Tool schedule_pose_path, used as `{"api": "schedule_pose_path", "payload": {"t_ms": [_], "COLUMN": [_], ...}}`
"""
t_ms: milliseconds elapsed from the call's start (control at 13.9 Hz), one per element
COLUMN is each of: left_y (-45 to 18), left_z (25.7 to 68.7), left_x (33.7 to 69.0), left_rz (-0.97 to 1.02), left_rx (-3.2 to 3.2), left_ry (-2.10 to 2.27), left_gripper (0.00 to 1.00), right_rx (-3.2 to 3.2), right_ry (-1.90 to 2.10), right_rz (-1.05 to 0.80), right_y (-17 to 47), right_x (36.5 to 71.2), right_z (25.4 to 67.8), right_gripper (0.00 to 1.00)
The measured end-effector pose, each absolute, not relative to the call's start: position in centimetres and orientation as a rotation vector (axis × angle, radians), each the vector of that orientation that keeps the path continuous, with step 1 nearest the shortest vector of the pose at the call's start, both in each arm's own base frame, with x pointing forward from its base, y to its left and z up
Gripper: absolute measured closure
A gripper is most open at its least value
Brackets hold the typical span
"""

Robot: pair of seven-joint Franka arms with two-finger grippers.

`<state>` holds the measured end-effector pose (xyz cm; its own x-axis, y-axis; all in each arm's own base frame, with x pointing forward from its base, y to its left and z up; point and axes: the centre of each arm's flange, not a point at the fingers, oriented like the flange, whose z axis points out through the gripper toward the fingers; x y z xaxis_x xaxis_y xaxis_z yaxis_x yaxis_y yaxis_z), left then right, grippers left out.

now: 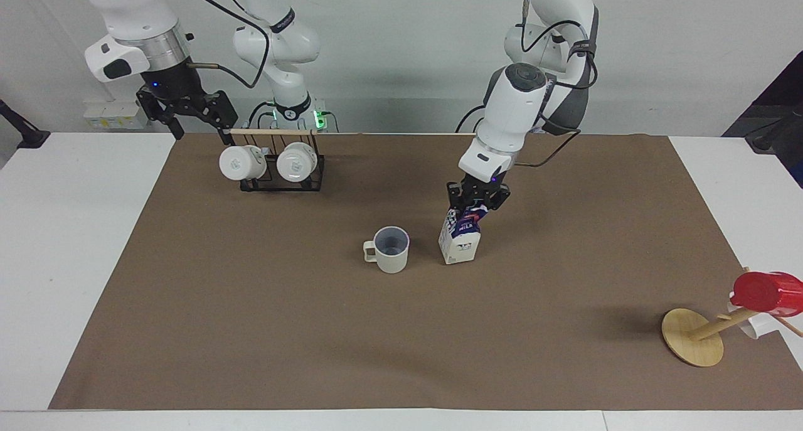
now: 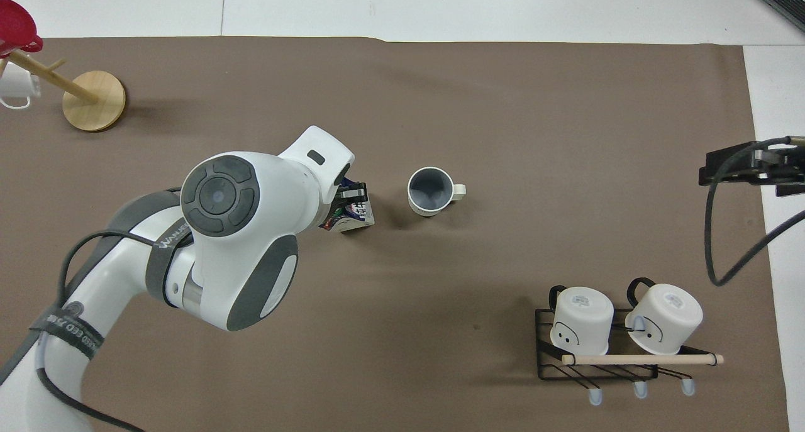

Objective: Place cup and milk on table
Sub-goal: 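Carry the milk carton with the left gripper beside the white mug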

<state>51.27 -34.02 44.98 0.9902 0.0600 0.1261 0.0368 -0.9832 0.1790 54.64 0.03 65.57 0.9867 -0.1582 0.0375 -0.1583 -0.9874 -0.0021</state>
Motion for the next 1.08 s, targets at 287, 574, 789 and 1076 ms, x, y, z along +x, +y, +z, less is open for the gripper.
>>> {"api": "schedule_pose_path", "payload": {"t_ms": [287, 574, 789, 1076], "left_y": [-36.2, -36.3, -36.4, -36.4], "left_z": [45.0, 44.8, 43.8, 43.9], "left_x": [51.7, 52.0, 52.2, 52.3], "left_rz": [0.213, 0.202, 0.195, 0.198], "left_rx": [2.962, 2.975, 2.994, 2.997], "left_ry": [0.089, 0.089, 0.081, 0.078], "left_gripper": [0.58, 0.59, 0.58, 0.38], "right_rx": [3.13, 3.13, 3.13, 3.13], "right_ry": [-0.249, -0.248, -0.248, -0.247], "right_rz": [0.053, 0.049, 0.049, 0.048], "right_y": [0.0, 0.1, 0.1, 0.1], "right_x": [54.6, 54.6, 54.6, 54.6], "right_z": [65.5, 65.4, 65.4, 65.4], "right_gripper": [0.0, 0.0, 0.0, 0.0]}}
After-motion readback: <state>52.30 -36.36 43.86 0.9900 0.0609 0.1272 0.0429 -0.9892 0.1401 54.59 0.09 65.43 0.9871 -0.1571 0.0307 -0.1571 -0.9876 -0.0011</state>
